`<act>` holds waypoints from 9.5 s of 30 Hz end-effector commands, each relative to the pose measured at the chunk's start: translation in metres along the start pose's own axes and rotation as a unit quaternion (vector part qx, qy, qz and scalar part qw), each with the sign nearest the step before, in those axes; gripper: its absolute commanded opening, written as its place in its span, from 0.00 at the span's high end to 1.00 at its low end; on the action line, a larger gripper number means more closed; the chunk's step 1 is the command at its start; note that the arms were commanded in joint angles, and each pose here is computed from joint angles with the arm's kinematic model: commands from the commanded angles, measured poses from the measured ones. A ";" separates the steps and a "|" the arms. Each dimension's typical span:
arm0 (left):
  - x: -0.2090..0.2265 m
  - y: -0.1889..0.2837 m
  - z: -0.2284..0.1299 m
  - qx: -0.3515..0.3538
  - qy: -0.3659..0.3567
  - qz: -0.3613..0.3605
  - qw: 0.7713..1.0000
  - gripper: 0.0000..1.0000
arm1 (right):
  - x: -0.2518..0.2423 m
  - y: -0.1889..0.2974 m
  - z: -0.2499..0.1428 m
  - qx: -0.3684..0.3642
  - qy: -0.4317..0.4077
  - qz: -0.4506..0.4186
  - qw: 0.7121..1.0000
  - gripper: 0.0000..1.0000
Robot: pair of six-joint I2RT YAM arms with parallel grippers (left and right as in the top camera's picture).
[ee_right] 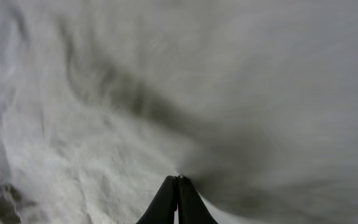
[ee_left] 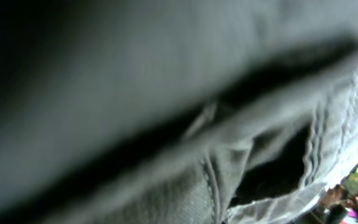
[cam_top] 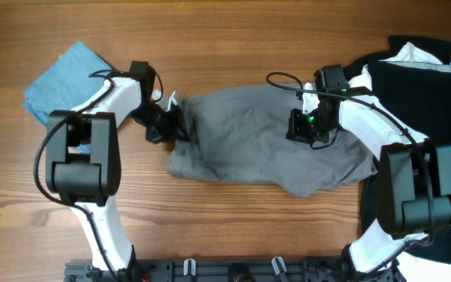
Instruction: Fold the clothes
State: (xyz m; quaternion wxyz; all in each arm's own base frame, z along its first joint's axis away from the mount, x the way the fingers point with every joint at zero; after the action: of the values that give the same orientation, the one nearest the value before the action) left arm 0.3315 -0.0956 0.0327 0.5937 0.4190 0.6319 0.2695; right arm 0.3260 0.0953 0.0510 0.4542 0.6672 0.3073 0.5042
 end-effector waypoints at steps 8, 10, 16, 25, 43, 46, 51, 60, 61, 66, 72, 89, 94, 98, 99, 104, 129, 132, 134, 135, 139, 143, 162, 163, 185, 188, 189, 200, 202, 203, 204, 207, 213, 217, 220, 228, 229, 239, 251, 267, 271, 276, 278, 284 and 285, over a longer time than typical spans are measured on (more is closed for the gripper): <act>-0.003 0.184 -0.028 -0.100 0.075 0.187 0.974 0.96 | 0.032 0.072 -0.005 -0.079 0.046 0.035 0.995 0.96; -0.018 0.206 -0.032 -0.129 0.075 0.188 0.971 0.96 | 0.034 0.078 -0.006 -0.089 0.050 0.040 0.994 0.96; -0.063 0.229 -0.031 -0.189 0.038 0.189 0.963 0.96 | 0.035 0.080 -0.007 -0.090 0.034 0.042 0.994 0.96; -0.109 0.186 -0.001 -0.191 0.010 0.192 0.963 0.96 | 0.035 0.078 -0.004 -0.095 0.038 0.043 0.994 0.95; -0.182 0.047 0.015 -0.122 -0.047 0.269 0.954 0.78 | 0.014 0.079 0.002 -0.125 -0.010 -0.027 0.992 0.95; -0.195 0.028 0.011 -0.105 -0.065 0.255 0.959 0.42 | 0.013 0.079 0.002 -0.124 -0.010 -0.029 0.992 0.95; -0.188 0.058 0.009 -0.118 -0.054 0.288 0.949 0.00 | 0.013 0.079 0.002 -0.123 -0.005 -0.030 0.992 0.95; -0.153 0.152 0.010 -0.132 -0.020 0.280 0.951 0.46 | 0.079 0.106 -0.012 -0.098 0.176 0.160 0.966 0.90; -0.151 0.152 0.011 -0.126 -0.021 0.271 0.954 0.71 | 0.085 0.108 -0.014 -0.096 0.182 0.178 0.962 0.90; -0.141 0.144 0.016 -0.101 -0.039 0.217 0.970 0.96 | 0.110 0.092 -0.018 -0.100 0.202 0.186 0.956 0.92; -0.114 0.103 0.011 -0.048 -0.024 0.226 0.973 0.96 | 0.127 0.031 -0.004 -0.118 0.229 0.128 0.958 0.94; -0.031 -0.038 -0.043 0.058 0.016 0.216 0.975 0.96 | 0.036 -0.020 0.029 -0.094 0.099 -0.061 0.989 0.96; -0.025 -0.006 -0.039 0.049 0.045 0.221 0.973 0.96 | 0.070 0.046 0.000 -0.103 0.172 0.012 0.980 0.96; -0.040 0.032 -0.029 0.011 0.038 0.186 0.982 0.96 | 0.089 0.067 -0.027 -0.094 0.217 0.046 0.971 0.93; -0.044 0.041 -0.027 -0.002 0.036 0.180 0.983 0.96 | 0.091 0.066 -0.033 -0.086 0.223 0.044 0.970 0.92; -0.058 0.071 -0.024 -0.054 0.025 0.165 0.984 0.84 | 0.099 0.026 -0.072 -0.016 0.278 0.022 0.960 0.92; 0.010 -0.009 -0.074 -0.004 0.095 0.214 0.972 0.85 | 0.060 -0.017 -0.070 0.032 0.203 -0.102 0.973 0.96; 0.020 -0.020 -0.069 -0.039 0.122 0.213 0.969 0.86 | 0.077 0.011 -0.069 -0.011 0.219 -0.070 0.973 0.96; 0.020 -0.020 -0.059 -0.062 0.115 0.207 0.970 0.87 | 0.086 0.026 -0.068 -0.038 0.228 -0.052 0.972 0.96; 0.018 -0.019 -0.052 -0.077 0.109 0.204 0.970 0.86 | 0.090 0.033 -0.067 -0.051 0.232 -0.043 0.970 0.96; 0.004 -0.013 -0.019 -0.143 0.072 0.165 0.973 0.84 | 0.110 0.059 -0.061 -0.110 0.250 -0.002 0.962 0.95; -0.016 0.000 0.012 -0.194 0.022 0.123 0.973 0.82 | 0.123 0.070 -0.055 -0.145 0.230 0.029 0.962 0.95; -0.057 0.043 -0.025 -0.057 0.032 0.151 0.986 0.96 | 0.121 0.025 0.004 -0.223 0.193 -0.018 0.955 0.91; -0.055 0.034 -0.029 -0.049 0.036 0.152 0.986 0.96 | 0.118 0.016 0.006 -0.214 0.189 -0.018 0.958 0.91; 0.030 0.021 0.014 -0.232 0.148 0.046 0.960 0.96 | 0.090 -0.028 -0.019 -0.059 0.182 -0.004 0.982 0.91; 0.023 0.038 0.019 -0.226 0.101 0.030 0.968 0.90 | 0.097 -0.024 -0.019 -0.064 0.194 0.013 0.979 0.91; 0.019 0.042 0.018 -0.217 0.087 0.027 0.972 0.83 | 0.098 -0.024 -0.018 -0.067 0.196 0.016 0.978 0.91; -0.031 0.074 -0.028 -0.126 0.109 -0.048 0.985 0.30 | 0.119 -0.003 -0.001 -0.132 0.212 0.052 0.967 0.87; -0.033 0.073 -0.029 -0.123 0.106 -0.041 0.986 0.28 | 0.109 -0.003 0.009 -0.155 0.170 0.024 0.973 0.88; -0.033 0.071 -0.030 -0.121 0.110 -0.033 0.986 0.26 | 0.105 -0.003 0.012 -0.161 0.158 0.014 0.974 0.88; -0.031 0.067 -0.031 -0.118 0.124 -0.021 0.985 0.24 | 0.104 -0.005 0.014 -0.161 0.159 0.011 0.974 0.88; -0.024 0.051 -0.036 -0.110 0.172 0.012 0.979 0.10 | 0.097 -0.016 0.015 -0.150 0.156 0.001 0.976 0.88; -0.013 0.008 -0.048 -0.108 0.252 0.001 0.962 0.00 | 0.086 -0.048 0.008 -0.097 0.148 -0.002 0.984 0.88; -0.009 -0.005 -0.045 -0.128 0.280 -0.014 0.951 0.00 | 0.086 -0.049 0.008 -0.098 0.148 -0.002 0.984 0.88; -0.012 -0.012 -0.037 -0.150 0.295 -0.026 0.943 0.02 | 0.087 -0.049 0.009 -0.098 0.149 0.001 0.984 0.88; -0.015 -0.059 -0.019 -0.163 0.301 -0.019 0.939 0.11 | 0.087 -0.049 0.008 -0.095 0.152 0.002 0.984 0.88; -0.013 -0.066 -0.019 -0.158 0.308 -0.017 0.938 0.15 | 0.087 -0.049 0.008 -0.095 0.154 0.002 0.983 0.88; -0.007 -0.091 0.001 -0.168 0.283 -0.049 0.943 0.91 | 0.088 -0.049 0.007 -0.092 0.162 0.006 0.983 0.88; -0.023 -0.023 -0.008 -0.162 0.165 -0.055 0.971 0.96 | 0.125 0.065 -0.002 -0.176 0.212 0.054 0.960 0.92; -0.057 0.308 0.014 -0.540 0.033 -0.044 0.840 0.96 | 0.127 0.152 -0.030 -0.259 0.213 0.077 0.939 0.88; -0.008 0.315 0.019 -0.553 0.086 -0.004 0.829 0.96 | 0.121 0.148 -0.035 -0.244 0.209 0.067 0.945 0.89; 0.045 0.292 0.039 -0.522 0.101 0.022 0.847 0.96 | 0.115 0.144 -0.040 -0.227 0.204 0.055 0.951 0.89; 0.049 0.283 0.052 -0.517 0.091 -0.007 0.851 0.96 | 0.114 0.144 -0.040 -0.224 0.203 0.054 0.952 0.89; 0.008 0.293 0.082 -0.551 0.030 -0.088 0.829 0.96 | 0.112 0.143 -0.042 -0.220 0.201 0.050 0.953 0.87; -0.002 0.297 0.086 -0.559 0.020 -0.095 0.824 0.96 | 0.112 0.143 -0.042 -0.220 0.202 0.050 0.953 0.87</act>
State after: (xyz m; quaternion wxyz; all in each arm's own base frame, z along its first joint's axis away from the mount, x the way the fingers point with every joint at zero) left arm 0.4696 0.0754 0.2275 0.6805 -0.0148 0.4475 0.5801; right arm 0.3119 0.1500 0.2318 0.4845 0.4507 0.2372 0.7112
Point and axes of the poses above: each gripper's point midway between its finger pads, its own y axis back along the fingers, its own x axis along the line the jaws close on, z = x × y, the point moved 4 cm from there along y, back along the fingers, and after that the axes turned 14 degrees about -y, right-handed, at the moved point
